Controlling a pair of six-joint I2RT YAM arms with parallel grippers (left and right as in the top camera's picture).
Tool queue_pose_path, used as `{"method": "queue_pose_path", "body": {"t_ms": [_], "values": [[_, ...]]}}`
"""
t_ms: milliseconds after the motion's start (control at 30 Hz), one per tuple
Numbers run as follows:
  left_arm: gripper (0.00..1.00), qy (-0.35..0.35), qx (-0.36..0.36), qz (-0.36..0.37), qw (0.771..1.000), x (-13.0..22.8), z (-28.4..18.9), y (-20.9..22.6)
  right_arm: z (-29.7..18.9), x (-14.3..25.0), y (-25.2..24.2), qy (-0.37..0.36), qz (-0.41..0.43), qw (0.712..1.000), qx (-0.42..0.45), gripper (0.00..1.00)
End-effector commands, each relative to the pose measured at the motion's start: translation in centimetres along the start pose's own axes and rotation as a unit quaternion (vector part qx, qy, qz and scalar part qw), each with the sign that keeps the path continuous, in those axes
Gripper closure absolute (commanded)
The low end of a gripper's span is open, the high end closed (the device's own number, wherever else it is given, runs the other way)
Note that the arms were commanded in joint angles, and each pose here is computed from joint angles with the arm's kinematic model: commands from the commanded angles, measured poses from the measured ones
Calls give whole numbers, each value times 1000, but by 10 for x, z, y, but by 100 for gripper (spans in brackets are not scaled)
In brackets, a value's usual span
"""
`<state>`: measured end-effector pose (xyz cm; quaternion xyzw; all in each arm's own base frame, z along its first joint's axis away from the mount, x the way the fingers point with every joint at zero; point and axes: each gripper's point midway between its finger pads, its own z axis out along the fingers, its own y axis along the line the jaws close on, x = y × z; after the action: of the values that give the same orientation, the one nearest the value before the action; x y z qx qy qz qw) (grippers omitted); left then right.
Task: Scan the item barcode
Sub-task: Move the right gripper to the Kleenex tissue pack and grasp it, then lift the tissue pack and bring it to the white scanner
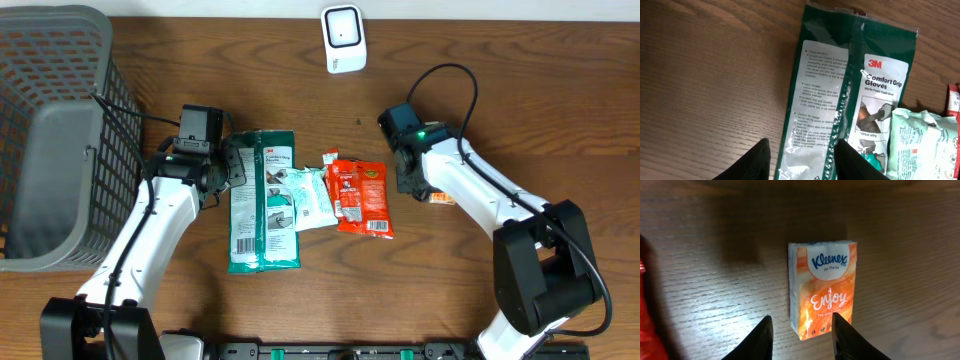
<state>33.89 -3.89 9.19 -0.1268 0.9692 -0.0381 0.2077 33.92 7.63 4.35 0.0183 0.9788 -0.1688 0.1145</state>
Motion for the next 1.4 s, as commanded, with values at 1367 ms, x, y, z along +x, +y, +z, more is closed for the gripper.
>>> {"method": "queue_pose_path", "body": {"t_ms": [1367], "values": [[57, 8, -10, -2, 1000, 4, 5, 5, -51, -13, 15, 6, 42, 933, -357, 99]]}}
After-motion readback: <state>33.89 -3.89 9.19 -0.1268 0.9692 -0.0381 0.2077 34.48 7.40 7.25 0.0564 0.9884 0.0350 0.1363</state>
